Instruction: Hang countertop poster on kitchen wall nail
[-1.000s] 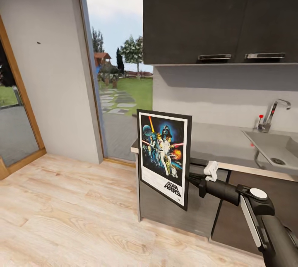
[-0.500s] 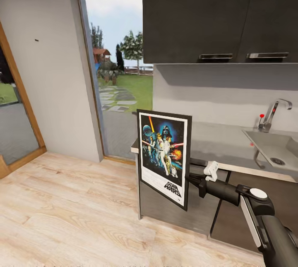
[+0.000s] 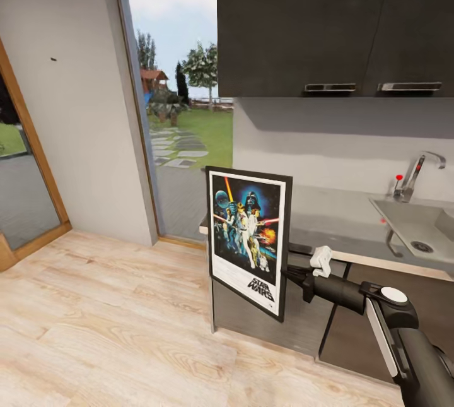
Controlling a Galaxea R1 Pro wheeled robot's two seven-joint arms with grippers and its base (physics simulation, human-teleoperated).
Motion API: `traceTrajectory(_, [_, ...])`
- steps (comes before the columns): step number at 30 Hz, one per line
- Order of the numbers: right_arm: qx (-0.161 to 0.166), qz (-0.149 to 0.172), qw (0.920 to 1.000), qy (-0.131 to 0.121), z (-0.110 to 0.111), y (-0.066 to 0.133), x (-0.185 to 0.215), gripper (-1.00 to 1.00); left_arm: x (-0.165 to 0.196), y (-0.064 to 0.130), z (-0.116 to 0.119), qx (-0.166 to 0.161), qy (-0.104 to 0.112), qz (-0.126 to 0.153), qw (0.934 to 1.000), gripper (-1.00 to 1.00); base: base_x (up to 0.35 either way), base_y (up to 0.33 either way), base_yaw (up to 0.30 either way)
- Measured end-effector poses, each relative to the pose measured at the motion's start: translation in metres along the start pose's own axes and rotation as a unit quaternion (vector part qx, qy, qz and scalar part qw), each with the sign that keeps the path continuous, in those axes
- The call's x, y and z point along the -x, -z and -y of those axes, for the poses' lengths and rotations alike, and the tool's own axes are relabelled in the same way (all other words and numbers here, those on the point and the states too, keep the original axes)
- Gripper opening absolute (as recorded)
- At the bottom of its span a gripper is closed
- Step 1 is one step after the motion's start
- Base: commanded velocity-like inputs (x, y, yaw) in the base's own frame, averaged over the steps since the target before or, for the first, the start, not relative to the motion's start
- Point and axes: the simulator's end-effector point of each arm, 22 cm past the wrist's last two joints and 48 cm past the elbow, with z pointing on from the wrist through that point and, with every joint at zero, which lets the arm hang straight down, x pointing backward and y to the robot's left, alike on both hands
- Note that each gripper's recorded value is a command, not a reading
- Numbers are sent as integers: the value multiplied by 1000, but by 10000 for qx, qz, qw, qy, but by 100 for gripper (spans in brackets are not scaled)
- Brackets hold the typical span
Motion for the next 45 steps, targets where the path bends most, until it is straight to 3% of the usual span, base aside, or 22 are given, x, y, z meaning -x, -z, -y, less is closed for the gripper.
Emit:
traceTrajectory(5, [333,54,9994,-28,-15,3,9,-100,5,6,0,0,-1,-1,10000,100,0,0,0])
traceTrajectory(10, [376,69,9993,-13,-16,8,17,-100,9,12,1,1,-6,-5,10000,100,0,0,0])
traceTrajectory(12, [275,147,9995,-50,-6,18,22,-100,10,14,1,4,-5,-7,10000,100,0,0,0])
traceTrajectory(14, [342,211,9992,-74,-6,26,28,-100,12,16,1,5,-6,-6,10000,100,0,0,0])
traceTrajectory(15, [446,334,9984,-112,-5,41,34,-100,13,17,1,2,-7,-4,10000,100,0,0,0])
traceTrajectory(17, [447,356,9983,-122,-4,44,37,-100,15,20,1,2,-8,-5,10000,100,0,0,0])
traceTrajectory(45, [456,394,9980,-168,-11,56,71,-100,34,50,3,6,-8,-13,10000,100,0,0,0])
